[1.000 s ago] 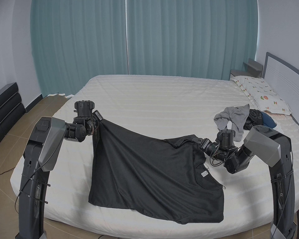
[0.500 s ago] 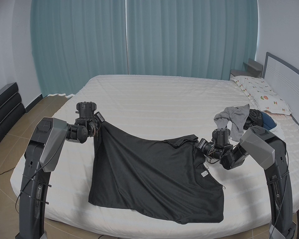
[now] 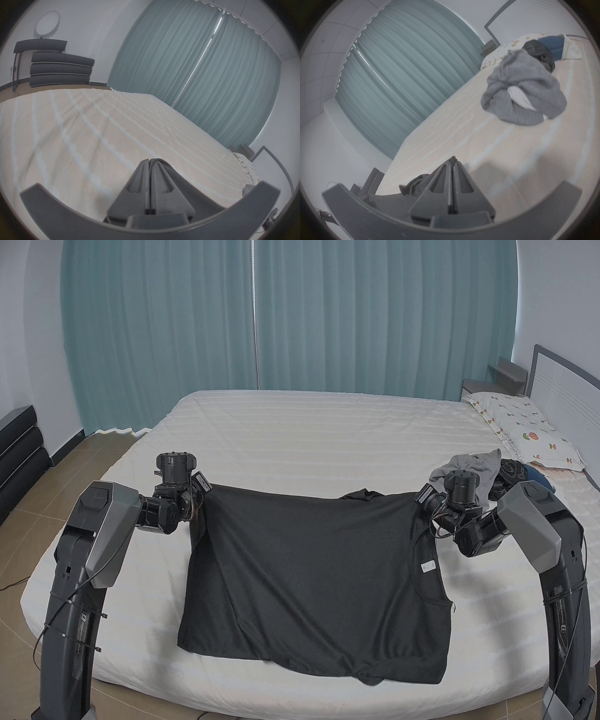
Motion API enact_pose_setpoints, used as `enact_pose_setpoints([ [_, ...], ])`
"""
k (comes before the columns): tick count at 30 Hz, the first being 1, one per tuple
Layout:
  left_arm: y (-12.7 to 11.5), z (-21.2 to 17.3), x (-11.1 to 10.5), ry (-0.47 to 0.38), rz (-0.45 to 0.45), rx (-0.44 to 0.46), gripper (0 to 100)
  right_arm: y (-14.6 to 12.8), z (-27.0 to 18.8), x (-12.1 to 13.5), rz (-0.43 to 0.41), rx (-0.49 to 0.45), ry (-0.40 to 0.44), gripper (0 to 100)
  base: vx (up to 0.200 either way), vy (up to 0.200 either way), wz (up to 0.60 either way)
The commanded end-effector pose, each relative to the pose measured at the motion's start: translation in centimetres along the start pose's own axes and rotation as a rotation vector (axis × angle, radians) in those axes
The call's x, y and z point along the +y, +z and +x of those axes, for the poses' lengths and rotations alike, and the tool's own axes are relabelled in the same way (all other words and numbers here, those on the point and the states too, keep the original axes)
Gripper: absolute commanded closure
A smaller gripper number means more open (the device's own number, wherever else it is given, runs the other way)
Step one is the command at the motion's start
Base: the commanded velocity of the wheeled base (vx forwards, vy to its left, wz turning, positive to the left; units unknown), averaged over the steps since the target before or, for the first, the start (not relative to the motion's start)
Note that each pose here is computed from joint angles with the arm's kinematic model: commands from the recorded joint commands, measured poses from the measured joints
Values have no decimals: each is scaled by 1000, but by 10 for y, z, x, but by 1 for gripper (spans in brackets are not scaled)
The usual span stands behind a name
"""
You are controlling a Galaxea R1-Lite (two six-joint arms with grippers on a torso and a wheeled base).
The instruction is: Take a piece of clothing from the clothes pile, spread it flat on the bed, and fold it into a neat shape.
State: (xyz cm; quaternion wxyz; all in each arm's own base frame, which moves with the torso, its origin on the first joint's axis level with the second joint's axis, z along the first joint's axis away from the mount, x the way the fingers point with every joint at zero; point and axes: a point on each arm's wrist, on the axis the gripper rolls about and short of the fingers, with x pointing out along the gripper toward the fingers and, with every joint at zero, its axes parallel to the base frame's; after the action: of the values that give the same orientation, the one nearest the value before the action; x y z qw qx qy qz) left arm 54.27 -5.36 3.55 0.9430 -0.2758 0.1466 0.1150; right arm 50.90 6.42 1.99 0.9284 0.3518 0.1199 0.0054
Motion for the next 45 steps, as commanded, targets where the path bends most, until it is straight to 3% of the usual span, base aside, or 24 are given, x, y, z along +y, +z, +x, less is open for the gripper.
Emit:
enact_pose_setpoints([
  [1,-7,4,2,-4,-2,-1,100,9,3,1,1,-28,12,100,0,0,0],
  [7,-15,8,5,-5,-2,10,100,-11,12,-11,-20,7,-9,100,0,0,0],
  [8,-17,9,6,-4,-1,11,0,-13,13,-13,-33,11,-13,100,0,0,0],
  [9,-19,10,7,0,0,16,0,-15,13,-15,-41,16,-17,100,0,0,0],
  [10,-19,10,7,0,0,16,0,-15,13,-15,-41,16,-17,0,0,0,0],
  [15,-26,12,10,11,5,32,0,-26,9,-21,-47,53,-31,0,0,0,0],
  [24,-14,-15,12,33,12,79,0,9,-39,-10,18,81,31,0,0,0,0],
  [27,-6,-38,12,27,13,120,0,11,-65,-7,30,128,50,0,0,0,0],
  [31,-3,-89,18,-10,-66,197,0,8,-100,-8,47,189,26,0,0,0,0],
  [35,-18,-136,24,-22,-70,264,0,1,-133,-8,75,231,18,0,0,0,0],
  [40,-38,-188,35,-61,-54,292,0,-10,-177,-9,70,306,76,0,0,0,0],
  [45,-53,-232,42,-94,-28,328,0,-22,-204,-12,73,359,36,0,0,0,0],
])
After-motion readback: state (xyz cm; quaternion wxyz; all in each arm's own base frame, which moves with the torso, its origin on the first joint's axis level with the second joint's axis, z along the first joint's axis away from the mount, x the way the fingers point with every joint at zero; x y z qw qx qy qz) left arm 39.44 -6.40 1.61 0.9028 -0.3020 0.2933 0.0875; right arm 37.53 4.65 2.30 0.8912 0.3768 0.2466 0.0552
